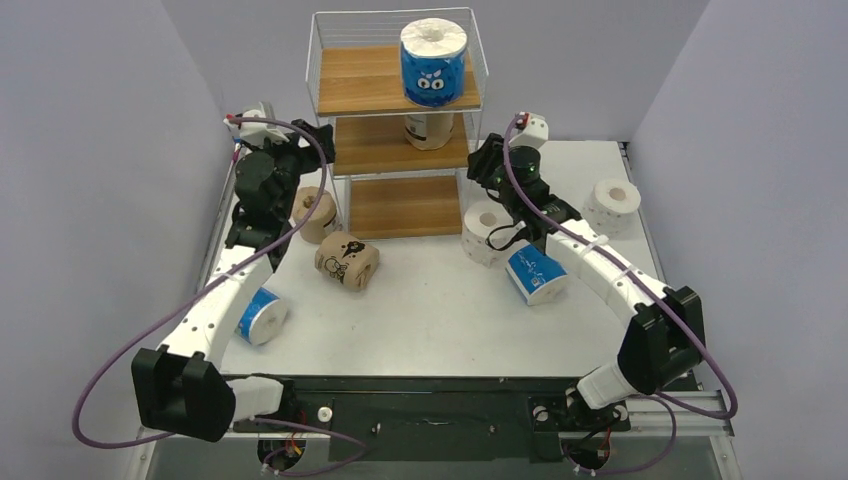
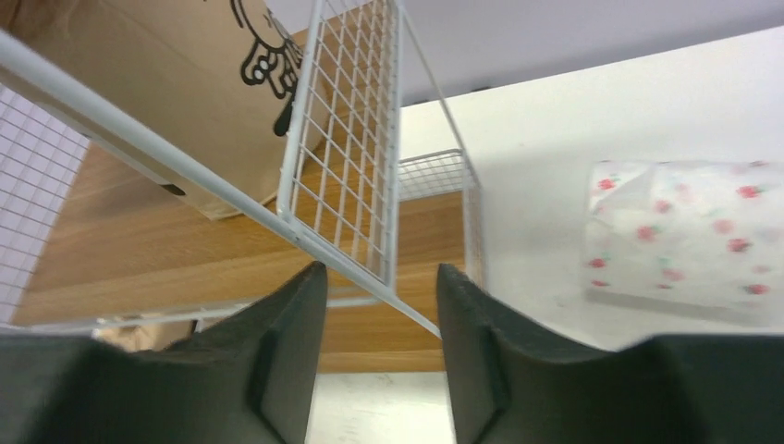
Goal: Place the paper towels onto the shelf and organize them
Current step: Move the shelf to the center of the board, then adjust the paper towel on the shelf.
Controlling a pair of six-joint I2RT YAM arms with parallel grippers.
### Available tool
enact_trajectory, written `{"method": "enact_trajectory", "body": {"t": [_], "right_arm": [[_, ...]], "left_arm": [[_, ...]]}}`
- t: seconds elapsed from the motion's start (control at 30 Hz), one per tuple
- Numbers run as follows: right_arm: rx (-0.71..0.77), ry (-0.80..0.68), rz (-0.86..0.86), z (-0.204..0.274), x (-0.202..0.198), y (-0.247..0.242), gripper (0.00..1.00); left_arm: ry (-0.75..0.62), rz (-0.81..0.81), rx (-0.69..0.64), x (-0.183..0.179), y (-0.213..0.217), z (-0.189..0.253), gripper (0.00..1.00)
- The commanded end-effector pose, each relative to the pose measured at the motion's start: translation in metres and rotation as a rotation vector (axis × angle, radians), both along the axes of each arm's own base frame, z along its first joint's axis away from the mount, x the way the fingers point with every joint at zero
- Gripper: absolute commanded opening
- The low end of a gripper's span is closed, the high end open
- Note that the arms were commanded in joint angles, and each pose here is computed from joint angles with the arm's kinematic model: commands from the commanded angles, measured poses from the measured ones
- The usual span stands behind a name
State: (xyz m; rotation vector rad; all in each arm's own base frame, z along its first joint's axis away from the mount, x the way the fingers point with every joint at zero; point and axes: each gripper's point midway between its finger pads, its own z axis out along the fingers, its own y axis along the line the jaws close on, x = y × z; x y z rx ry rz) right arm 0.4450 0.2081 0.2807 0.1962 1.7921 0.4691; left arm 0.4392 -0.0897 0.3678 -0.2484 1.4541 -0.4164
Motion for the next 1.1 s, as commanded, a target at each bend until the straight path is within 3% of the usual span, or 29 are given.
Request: {"method": "enact_trajectory", "body": {"t": [0.0, 0.1, 0.27, 0.37, 0.4, 0.57, 0.73, 0.9, 1.07], "right_arm": [[0.038, -0.056, -0.068, 0.050, -0.015, -0.026, 0.50], [0.044, -0.060, -0.066, 0.059, -0.025, -0.032, 0.61], [0.066, -0.058, -0.070, 0.061, -0.045, -0.040, 0.66], [0.122, -0.126, -0.103, 0.073, -0.060, -0.052, 0.65], [0.125, -0.107, -0.117, 0.054, -0.064, -0.055, 0.65], [0.164, -0.105, -0.147, 0.037, -0.090, -0.070, 0.62], [0.185, -0.081, -0.134, 0.023, -0.117, -0.076, 0.59], [0.169, -0.033, -0.101, -0.002, -0.136, -0.077, 0.57], [0.152, -0.018, -0.086, -0.014, -0.151, -0.082, 0.56]], "left_arm": [[-0.088, 0.028, -0.037, -0.022, 0.011, 0.042, 0.76], [-0.117, 0.048, -0.051, -0.044, 0.019, 0.060, 0.97], [-0.190, 0.010, -0.078, -0.084, 0.018, 0.099, 0.96], [-0.268, -0.105, -0.092, -0.102, -0.005, 0.130, 0.98], [-0.291, -0.160, -0.094, -0.106, -0.015, 0.138, 0.99], [-0.375, -0.385, -0.102, -0.123, -0.073, 0.181, 0.90], [-0.382, -0.492, -0.065, -0.111, -0.121, 0.188, 0.81], [-0.369, -0.546, -0.080, -0.092, -0.145, 0.185, 0.50], [-0.332, -0.586, -0.073, -0.068, -0.169, 0.177, 0.38]]}}
